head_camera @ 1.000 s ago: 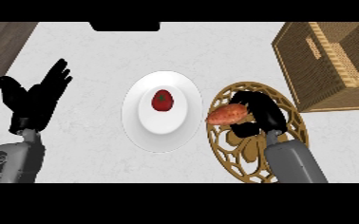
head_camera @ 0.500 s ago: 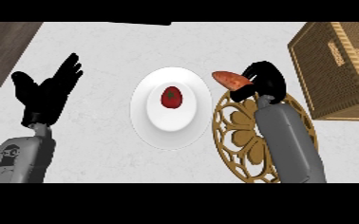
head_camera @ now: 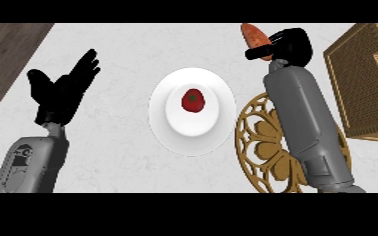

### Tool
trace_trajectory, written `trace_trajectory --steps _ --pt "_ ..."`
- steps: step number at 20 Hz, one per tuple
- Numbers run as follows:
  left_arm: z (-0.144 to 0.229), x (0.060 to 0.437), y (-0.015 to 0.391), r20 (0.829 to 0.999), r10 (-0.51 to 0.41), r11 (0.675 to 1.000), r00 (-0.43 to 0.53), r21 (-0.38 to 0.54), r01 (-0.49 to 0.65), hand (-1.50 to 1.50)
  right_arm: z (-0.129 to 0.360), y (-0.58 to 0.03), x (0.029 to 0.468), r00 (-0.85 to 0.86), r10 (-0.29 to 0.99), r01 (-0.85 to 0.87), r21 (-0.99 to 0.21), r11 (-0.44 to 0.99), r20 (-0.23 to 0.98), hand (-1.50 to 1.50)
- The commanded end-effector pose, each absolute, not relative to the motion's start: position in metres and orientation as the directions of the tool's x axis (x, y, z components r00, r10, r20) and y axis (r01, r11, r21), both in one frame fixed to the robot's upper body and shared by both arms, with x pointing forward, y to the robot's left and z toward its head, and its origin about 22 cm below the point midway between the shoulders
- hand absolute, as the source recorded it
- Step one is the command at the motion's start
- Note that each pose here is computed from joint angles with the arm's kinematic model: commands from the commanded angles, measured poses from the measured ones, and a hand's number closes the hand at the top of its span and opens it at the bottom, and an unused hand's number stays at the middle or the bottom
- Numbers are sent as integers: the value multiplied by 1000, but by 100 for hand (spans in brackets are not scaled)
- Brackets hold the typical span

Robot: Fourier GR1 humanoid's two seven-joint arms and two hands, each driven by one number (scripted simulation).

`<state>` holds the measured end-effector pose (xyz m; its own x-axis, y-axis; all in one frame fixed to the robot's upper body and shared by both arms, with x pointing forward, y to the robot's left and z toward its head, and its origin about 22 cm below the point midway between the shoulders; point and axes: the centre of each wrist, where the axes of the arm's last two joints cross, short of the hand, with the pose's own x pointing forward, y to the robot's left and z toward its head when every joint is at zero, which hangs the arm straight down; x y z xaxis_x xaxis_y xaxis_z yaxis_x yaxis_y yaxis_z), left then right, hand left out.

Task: Pick the sweet potato from the placemat and place it in the basket

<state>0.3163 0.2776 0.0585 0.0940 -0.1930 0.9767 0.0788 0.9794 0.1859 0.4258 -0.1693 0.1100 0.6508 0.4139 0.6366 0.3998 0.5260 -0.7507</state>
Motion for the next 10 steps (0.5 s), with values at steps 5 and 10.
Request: trace_trajectory --steps 5,10 --pt "63 320 268 980 -180 979 85 171 110 0 170 -162 452 461 421 732 -603 318 781 150" --pt "59 322 266 977 -189 979 99 180 94 0 208 -163 466 471 420 781 -588 210 776 150"
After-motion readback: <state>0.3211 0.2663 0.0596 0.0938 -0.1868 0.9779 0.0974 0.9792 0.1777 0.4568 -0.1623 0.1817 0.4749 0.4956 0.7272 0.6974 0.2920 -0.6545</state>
